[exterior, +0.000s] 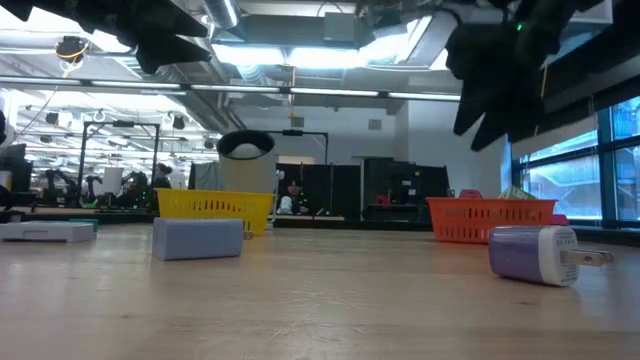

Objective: Pick & Place Office items
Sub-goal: Put the violet charger adapter into the orange bin

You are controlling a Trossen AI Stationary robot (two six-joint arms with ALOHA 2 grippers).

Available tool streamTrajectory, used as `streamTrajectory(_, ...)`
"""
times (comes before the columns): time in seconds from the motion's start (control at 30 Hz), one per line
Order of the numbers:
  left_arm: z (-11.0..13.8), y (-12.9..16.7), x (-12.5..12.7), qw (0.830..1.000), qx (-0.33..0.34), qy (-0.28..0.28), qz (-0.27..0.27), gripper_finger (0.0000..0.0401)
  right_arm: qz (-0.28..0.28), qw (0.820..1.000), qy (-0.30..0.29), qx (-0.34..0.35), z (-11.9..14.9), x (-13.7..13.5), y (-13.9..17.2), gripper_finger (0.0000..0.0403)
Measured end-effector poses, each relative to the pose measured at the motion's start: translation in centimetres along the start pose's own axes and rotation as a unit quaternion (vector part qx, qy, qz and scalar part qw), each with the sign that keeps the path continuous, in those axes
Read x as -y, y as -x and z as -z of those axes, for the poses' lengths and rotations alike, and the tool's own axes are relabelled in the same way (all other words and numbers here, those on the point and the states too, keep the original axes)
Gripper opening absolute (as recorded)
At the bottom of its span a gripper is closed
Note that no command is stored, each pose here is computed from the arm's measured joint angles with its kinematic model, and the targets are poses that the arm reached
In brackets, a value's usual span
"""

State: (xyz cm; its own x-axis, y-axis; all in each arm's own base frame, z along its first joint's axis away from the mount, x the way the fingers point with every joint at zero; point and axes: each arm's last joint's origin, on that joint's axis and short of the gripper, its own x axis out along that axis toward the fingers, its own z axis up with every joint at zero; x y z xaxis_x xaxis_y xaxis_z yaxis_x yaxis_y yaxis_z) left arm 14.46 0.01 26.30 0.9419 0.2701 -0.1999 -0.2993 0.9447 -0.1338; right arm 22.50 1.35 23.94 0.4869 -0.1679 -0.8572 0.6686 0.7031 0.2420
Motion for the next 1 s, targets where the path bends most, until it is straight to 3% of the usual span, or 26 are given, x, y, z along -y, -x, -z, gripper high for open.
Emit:
streamTrajectory(0.2, 0.0, 0.0, 0.0, 1.0, 0.0, 0.009, 0.0, 0.0242, -0.04, 0.998, 0.002, -0.048, 2.8, -2.5, 0.3, 0.0235)
streamTrajectory(0.43, 0.0, 0.0, 0.0, 1.0, 0.002, 0.009, 0.001, 0.0242, -0.058, 0.994, -0.008, -0.087, 6.8, -6.2, -1.8, 0.0233)
streamTrajectory(0.8, -0.3, 0.0, 0.2, 1.0, 0.01, 0.013, 0.021, 0.0242, 0.001, 0.991, 0.058, -0.124, 7.8, -14.9, -3.2, 0.0233)
streamTrajectory(1.0, -0.3, 0.0, 0.2, 1.0, 0.009, 0.012, 0.027, 0.0242, 0.04, 0.986, 0.048, -0.152, 8.8, -17.0, -4.3, 0.0233)
